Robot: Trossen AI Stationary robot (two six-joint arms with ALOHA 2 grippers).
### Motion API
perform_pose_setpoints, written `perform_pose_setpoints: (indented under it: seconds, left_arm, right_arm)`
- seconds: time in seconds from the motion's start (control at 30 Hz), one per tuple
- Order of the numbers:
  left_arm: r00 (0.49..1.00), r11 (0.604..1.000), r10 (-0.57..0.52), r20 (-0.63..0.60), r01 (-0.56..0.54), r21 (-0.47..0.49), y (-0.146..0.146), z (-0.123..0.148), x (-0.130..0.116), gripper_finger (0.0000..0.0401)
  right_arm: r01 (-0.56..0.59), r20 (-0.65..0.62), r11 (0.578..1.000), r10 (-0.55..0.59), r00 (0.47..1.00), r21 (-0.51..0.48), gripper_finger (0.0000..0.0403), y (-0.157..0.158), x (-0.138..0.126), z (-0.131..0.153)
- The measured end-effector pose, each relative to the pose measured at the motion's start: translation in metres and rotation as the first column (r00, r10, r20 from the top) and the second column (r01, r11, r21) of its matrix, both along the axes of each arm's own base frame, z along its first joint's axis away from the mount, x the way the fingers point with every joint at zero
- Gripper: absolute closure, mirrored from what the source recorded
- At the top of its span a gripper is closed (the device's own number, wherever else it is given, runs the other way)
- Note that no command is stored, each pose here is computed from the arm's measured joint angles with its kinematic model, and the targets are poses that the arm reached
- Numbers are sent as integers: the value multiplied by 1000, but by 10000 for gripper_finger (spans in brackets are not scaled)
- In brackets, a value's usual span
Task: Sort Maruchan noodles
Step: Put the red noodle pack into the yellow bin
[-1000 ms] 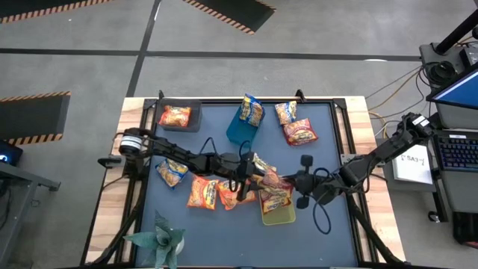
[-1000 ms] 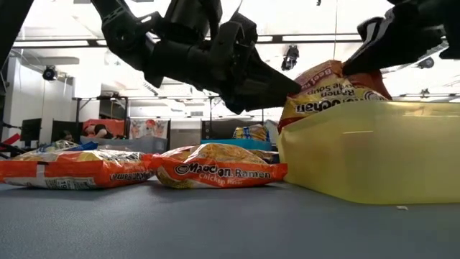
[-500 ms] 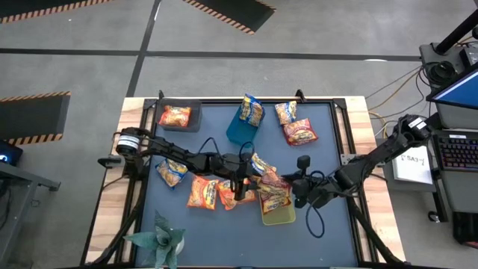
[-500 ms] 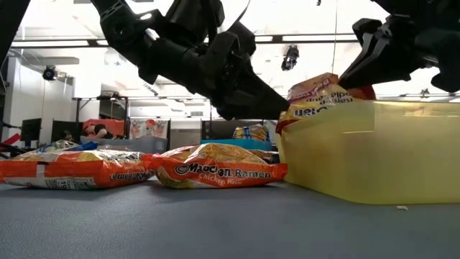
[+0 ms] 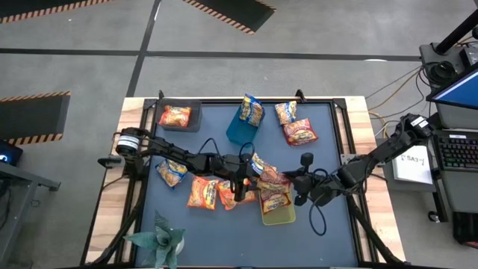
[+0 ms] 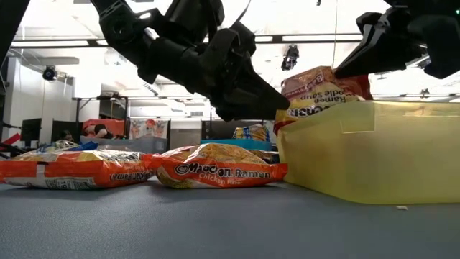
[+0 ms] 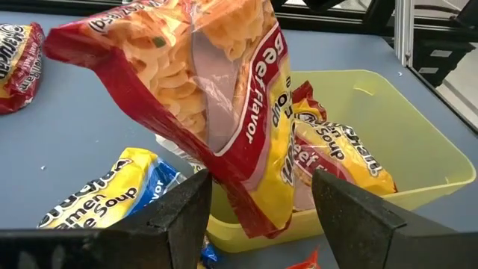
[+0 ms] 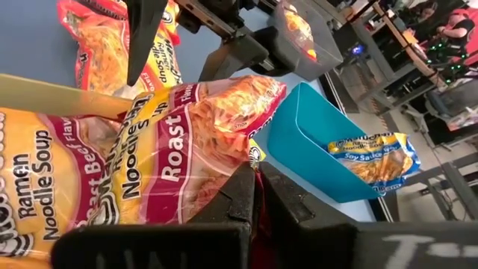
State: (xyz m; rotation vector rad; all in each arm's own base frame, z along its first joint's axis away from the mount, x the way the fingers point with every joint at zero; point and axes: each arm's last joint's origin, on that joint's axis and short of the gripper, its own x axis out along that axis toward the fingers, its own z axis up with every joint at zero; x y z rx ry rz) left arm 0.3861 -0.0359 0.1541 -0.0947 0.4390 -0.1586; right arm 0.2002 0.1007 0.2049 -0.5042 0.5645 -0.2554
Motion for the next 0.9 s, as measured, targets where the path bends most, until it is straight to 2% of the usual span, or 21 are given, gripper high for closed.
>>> perform_pose_setpoints:
  seconds: [0.23, 0.37, 0.53, 0.73, 0.9]
  left_arm:
    - [1000, 1000, -6, 0, 6, -5, -3, 0, 0, 187]
    - [1000, 1000, -7, -1, 7, -8, -4, 0, 0, 187]
    - [1000, 1000, -6, -1, 6, -9, -4, 0, 0, 187]
    - [1000, 1000, -5, -1, 5, -8, -4, 0, 0, 187]
    - [1000, 1000, -5, -2, 5, -8, -4, 0, 0, 192]
  right_arm:
    - [11, -14, 1000, -11, 1000, 18, 394, -1, -2, -2]
    - [-40, -52, 998, 42, 998, 41, 394, 0, -2, -3]
    - [9, -19, 996, -7, 1000, 90, 389, 0, -2, -3]
    - [47, 8, 986, -49, 999, 160, 351, 0, -2, -3]
    - [77, 31, 973, -86, 996, 218, 299, 0, -2, -2]
